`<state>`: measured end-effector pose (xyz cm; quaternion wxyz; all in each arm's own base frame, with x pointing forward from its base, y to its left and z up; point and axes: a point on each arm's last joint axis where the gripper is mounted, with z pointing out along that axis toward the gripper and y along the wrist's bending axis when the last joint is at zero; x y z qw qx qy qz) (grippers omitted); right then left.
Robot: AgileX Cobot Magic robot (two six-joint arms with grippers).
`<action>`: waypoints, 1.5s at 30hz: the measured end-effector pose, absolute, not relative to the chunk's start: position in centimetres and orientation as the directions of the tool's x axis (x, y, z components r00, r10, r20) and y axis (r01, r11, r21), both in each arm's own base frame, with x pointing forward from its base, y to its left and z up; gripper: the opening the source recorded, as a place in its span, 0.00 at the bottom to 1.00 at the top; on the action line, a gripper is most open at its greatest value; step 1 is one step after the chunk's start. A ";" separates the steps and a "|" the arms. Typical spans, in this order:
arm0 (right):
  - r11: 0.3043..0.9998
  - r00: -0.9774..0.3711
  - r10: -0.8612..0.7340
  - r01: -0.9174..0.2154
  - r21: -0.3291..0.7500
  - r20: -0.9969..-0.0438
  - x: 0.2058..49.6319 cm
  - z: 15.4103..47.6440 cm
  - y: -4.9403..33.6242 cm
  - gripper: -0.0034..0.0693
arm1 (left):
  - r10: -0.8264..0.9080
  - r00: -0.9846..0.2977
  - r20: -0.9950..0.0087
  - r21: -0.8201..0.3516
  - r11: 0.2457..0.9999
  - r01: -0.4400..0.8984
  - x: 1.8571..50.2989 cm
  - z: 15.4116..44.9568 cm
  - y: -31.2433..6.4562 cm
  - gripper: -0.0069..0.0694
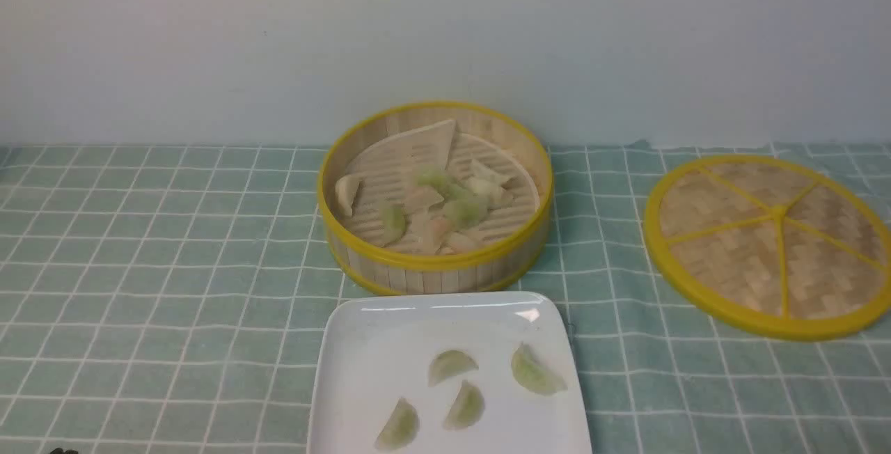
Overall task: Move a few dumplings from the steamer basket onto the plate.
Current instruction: Use the left arm to grab a dumpling from the steamer
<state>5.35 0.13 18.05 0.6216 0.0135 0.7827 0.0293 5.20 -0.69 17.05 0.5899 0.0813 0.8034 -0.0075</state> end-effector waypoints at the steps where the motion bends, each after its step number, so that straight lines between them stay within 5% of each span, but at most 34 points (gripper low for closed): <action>1: 0.998 -0.227 0.058 -0.015 0.063 -0.972 5.3 18.0 0.1 0.03 | 0.122 -0.291 -0.949 0.084 0.987 0.139 5.2 17.0 -0.7 0.08; 22: 0.998 -0.227 0.063 -0.013 0.068 -0.972 5.3 18.0 0.1 0.03 | 0.131 -0.282 -0.950 0.095 0.986 0.137 5.2 17.1 -0.6 0.08; 27: 0.997 -0.223 0.065 -0.013 0.070 -0.973 5.4 18.1 0.1 0.03 | -0.059 -0.208 -0.976 -0.085 0.990 0.114 5.4 17.9 -0.9 0.08; 28: 0.994 -0.209 0.095 -0.031 0.104 -0.973 5.4 18.1 0.2 0.03 | -0.205 -0.149 -0.967 -0.222 0.969 0.105 5.5 18.6 -0.9 0.08; 32: 0.930 -0.127 0.362 -0.024 0.367 -0.924 5.6 18.8 0.5 0.03 | -0.470 -0.030 -0.882 -0.470 0.876 0.106 5.6 20.0 -0.7 0.08; 35: 0.766 -0.024 0.640 -0.058 0.640 -0.768 5.6 20.0 0.4 0.03 | -0.628 0.134 -0.767 -0.616 0.778 0.120 5.5 21.4 0.2 0.08; 39: 0.599 0.044 0.800 -0.094 0.795 -0.598 5.6 20.7 0.1 0.03 | -0.684 0.259 -0.682 -0.668 0.726 0.160 5.1 23.6 0.9 0.08; 45: 0.537 0.044 0.844 -0.102 0.838 -0.535 5.6 20.9 0.0 0.03 | -0.628 0.184 -0.756 -0.586 0.775 0.237 4.4 30.1 -0.3 0.08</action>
